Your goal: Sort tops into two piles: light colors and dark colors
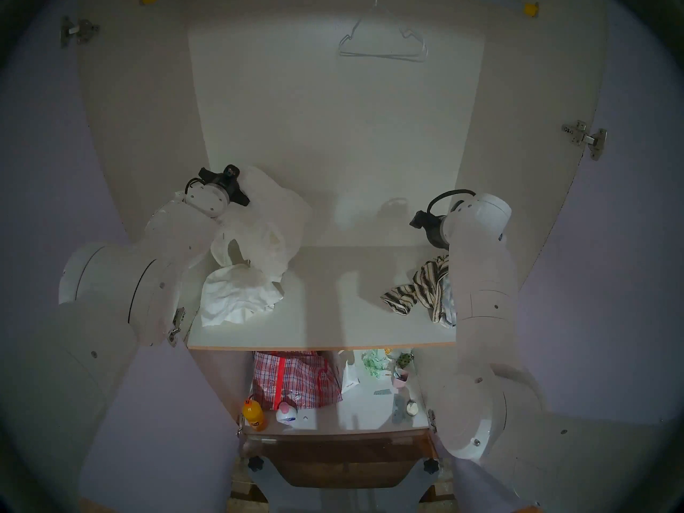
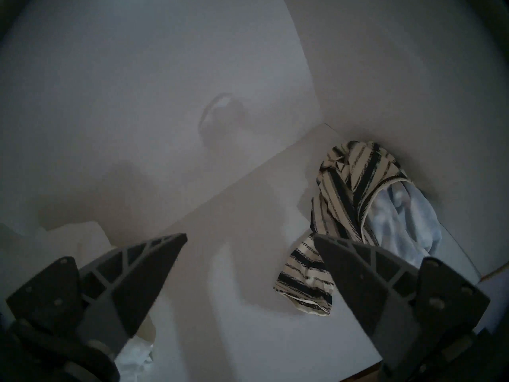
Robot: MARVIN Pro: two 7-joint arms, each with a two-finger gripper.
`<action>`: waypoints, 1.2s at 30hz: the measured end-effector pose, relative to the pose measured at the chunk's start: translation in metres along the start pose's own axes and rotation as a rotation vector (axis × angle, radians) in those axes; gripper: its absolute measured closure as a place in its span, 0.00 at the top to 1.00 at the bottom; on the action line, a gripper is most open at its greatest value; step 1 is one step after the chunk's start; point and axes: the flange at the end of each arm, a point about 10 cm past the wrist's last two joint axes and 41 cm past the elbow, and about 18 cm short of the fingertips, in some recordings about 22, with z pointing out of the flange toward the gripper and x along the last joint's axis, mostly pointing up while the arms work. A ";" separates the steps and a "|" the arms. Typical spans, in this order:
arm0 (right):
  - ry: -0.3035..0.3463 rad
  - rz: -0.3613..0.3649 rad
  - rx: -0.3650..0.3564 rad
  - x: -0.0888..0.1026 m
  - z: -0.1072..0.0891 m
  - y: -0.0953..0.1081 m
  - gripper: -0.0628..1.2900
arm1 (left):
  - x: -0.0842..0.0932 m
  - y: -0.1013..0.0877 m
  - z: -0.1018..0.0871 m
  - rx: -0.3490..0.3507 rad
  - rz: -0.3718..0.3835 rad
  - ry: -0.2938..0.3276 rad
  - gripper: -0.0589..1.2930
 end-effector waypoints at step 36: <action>0.004 -0.200 0.161 -0.028 -0.006 -0.018 0.97 | 0.017 0.014 -0.005 -0.430 0.959 0.218 0.96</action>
